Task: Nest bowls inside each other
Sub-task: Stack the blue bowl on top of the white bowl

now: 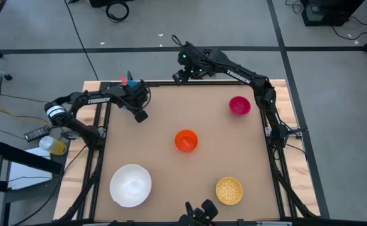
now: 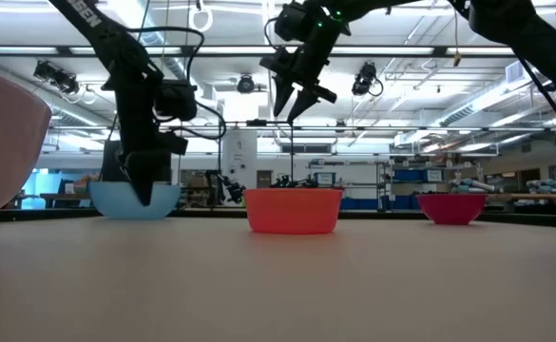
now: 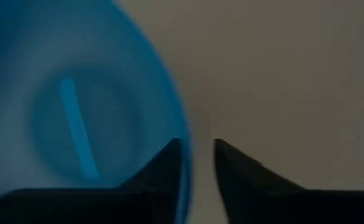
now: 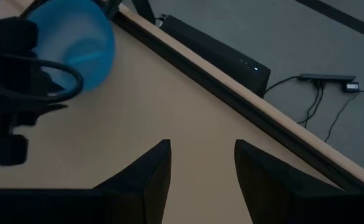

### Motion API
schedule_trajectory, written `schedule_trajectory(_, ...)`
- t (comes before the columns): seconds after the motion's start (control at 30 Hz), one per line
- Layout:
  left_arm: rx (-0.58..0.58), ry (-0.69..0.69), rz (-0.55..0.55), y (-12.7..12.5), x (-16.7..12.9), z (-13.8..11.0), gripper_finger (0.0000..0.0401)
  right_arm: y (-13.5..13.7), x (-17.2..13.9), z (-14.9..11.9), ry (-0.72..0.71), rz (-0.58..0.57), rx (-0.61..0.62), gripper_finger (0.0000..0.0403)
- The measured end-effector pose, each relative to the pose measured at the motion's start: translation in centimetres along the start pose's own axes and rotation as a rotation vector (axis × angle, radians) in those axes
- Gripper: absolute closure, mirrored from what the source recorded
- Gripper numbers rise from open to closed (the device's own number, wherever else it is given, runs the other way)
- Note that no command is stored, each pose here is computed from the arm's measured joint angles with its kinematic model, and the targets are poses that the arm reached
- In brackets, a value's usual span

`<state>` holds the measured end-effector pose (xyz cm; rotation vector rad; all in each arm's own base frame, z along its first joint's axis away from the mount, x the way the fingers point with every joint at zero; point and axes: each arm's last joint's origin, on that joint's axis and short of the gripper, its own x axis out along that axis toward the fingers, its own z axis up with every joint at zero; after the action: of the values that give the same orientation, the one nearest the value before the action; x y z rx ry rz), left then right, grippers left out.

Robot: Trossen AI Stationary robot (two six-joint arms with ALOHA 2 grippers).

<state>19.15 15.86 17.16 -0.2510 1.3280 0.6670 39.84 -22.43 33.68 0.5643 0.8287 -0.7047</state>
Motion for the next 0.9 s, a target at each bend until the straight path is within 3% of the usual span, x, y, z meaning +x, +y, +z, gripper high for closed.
schedule_trajectory(0.1, 0.006, -0.004, 0.004, -0.1, -0.1, 0.0, 0.0385, 0.0, 0.0, -0.1, 0.008, 0.002, -0.017, 0.0220)
schedule_trajectory(0.23, 0.098, -0.053, -0.015, -1.0, -2.1, 0.1, 0.0394, -0.3, 0.0, -0.3, 0.051, 0.021, -0.046, 0.0220)
schedule_trajectory(0.4, 0.403, -0.176, -0.031, -3.7, -6.1, 0.5, 0.0397, -1.1, -0.1, -1.0, 0.182, 0.116, -0.114, 0.0220)
schedule_trajectory(0.53, 0.680, -0.243, -0.053, -7.0, -8.2, 0.3, 0.0397, -1.4, -0.6, -1.0, 0.174, 0.069, -0.173, 0.0220)
schedule_trajectory(0.67, 0.892, -0.243, 0.047, -9.8, -8.6, -0.4, 0.0398, -0.8, -1.3, -0.8, 0.111, 0.006, -0.210, 0.0220)
schedule_trajectory(0.77, 0.991, -0.240, 0.130, -11.2, -8.8, -0.8, 0.0398, 0.2, -1.1, -1.2, 0.108, 0.012, -0.297, 0.0220)
schedule_trajectory(0.9, 1.030, -0.275, 0.139, -12.2, -9.3, -1.1, 0.0398, 2.0, -1.3, -2.0, 0.108, 0.042, -0.503, 0.0220)
